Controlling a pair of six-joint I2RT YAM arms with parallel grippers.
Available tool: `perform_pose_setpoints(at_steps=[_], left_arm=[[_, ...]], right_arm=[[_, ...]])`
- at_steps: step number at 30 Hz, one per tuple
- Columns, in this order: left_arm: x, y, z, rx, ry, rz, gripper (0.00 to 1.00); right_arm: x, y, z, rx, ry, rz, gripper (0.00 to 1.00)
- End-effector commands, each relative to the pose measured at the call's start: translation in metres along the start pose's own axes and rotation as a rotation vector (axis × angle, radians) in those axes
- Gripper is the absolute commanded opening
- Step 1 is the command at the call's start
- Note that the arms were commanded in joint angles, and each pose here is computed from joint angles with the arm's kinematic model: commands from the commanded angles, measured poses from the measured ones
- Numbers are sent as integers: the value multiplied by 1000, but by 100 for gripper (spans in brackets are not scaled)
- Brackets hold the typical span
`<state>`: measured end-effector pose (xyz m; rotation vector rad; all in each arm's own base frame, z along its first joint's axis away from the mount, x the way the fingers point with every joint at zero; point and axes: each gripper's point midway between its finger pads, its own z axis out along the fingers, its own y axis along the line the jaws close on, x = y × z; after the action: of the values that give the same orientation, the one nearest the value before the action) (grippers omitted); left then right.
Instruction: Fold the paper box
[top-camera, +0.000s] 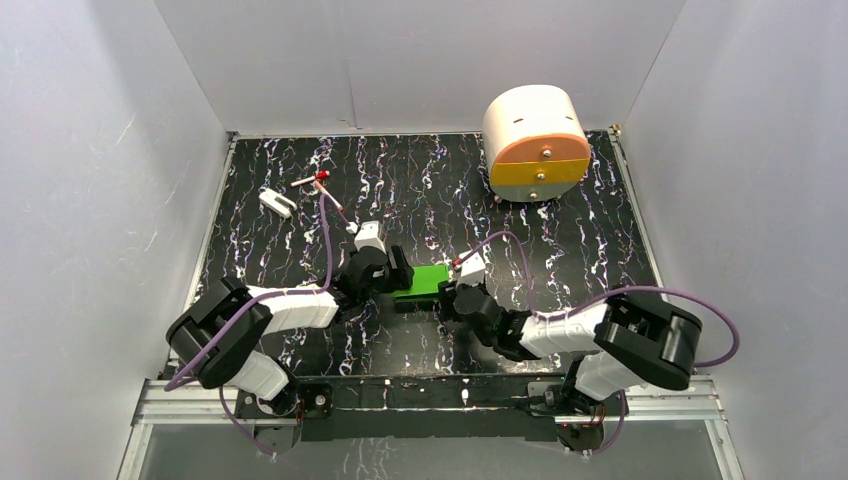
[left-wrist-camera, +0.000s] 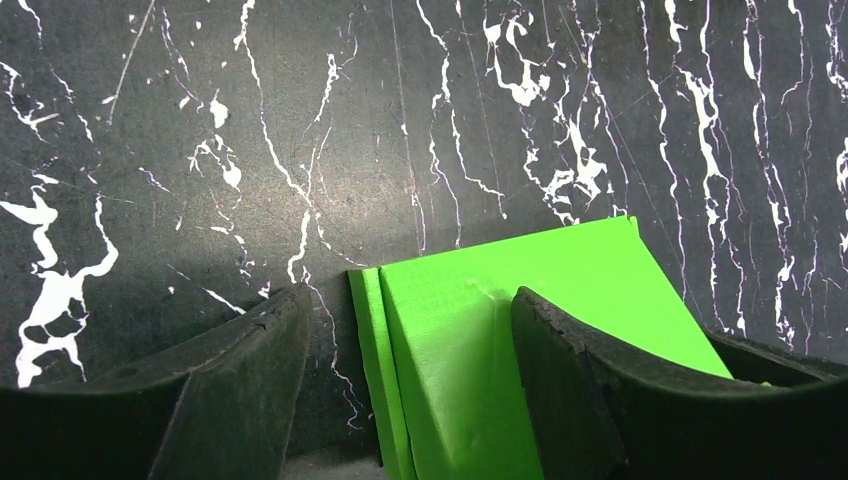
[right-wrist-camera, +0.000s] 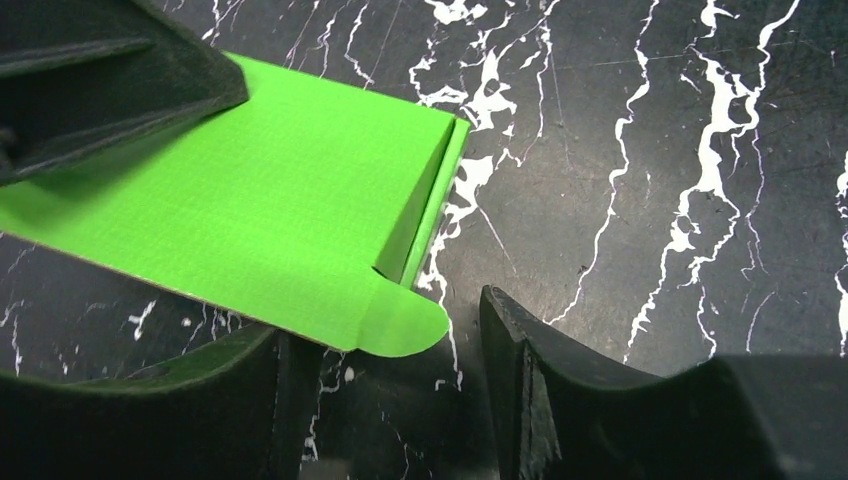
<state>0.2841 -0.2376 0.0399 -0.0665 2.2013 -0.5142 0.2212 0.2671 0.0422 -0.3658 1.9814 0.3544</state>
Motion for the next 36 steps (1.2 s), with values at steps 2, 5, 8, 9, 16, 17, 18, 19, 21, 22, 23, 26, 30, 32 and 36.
perform_pose_setpoints(at_steps=[2, 5, 8, 9, 16, 17, 18, 19, 21, 22, 23, 26, 30, 32, 36], left_arm=[[40, 30, -2, -86, 131, 75, 69], [41, 31, -1, -89, 135, 82, 69], [41, 30, -1, -81, 135, 82, 67], [41, 29, -1, -75, 136, 81, 66], [46, 31, -7, -61, 145, 78, 61], [47, 32, -7, -61, 144, 77, 60], [47, 32, -8, -61, 144, 77, 59], [46, 32, -9, -59, 142, 77, 59], [46, 32, -10, -61, 142, 78, 58], [46, 32, -10, -59, 141, 78, 57], [46, 32, -10, -58, 138, 76, 57], [47, 31, -11, -51, 140, 70, 57], [50, 29, -10, -36, 148, 63, 57], [52, 29, -10, -30, 154, 55, 58], [56, 29, -11, -23, 161, 42, 58]], right_arm=[[4, 6, -20, -88, 62, -39, 69], [-4, 6, -34, -117, 73, -30, 72], [-21, 9, -49, -150, 60, 1, 74], [-28, 9, -52, -156, 46, 14, 74], [-66, 15, -47, -147, 4, 61, 70], [-67, 15, -42, -139, 14, 58, 68], [-69, 16, -37, -136, 22, 60, 67], [-70, 17, -32, -137, 30, 63, 65], [-74, 17, -22, -140, 39, 75, 61], [-75, 17, -18, -140, 42, 83, 59], [-76, 16, -14, -140, 47, 90, 56], [-71, 12, -2, -129, 70, 106, 50], [-44, 14, 7, -144, 140, 114, 49], [-29, 14, 9, -144, 174, 118, 47], [-2, 11, 11, -137, 238, 123, 42]])
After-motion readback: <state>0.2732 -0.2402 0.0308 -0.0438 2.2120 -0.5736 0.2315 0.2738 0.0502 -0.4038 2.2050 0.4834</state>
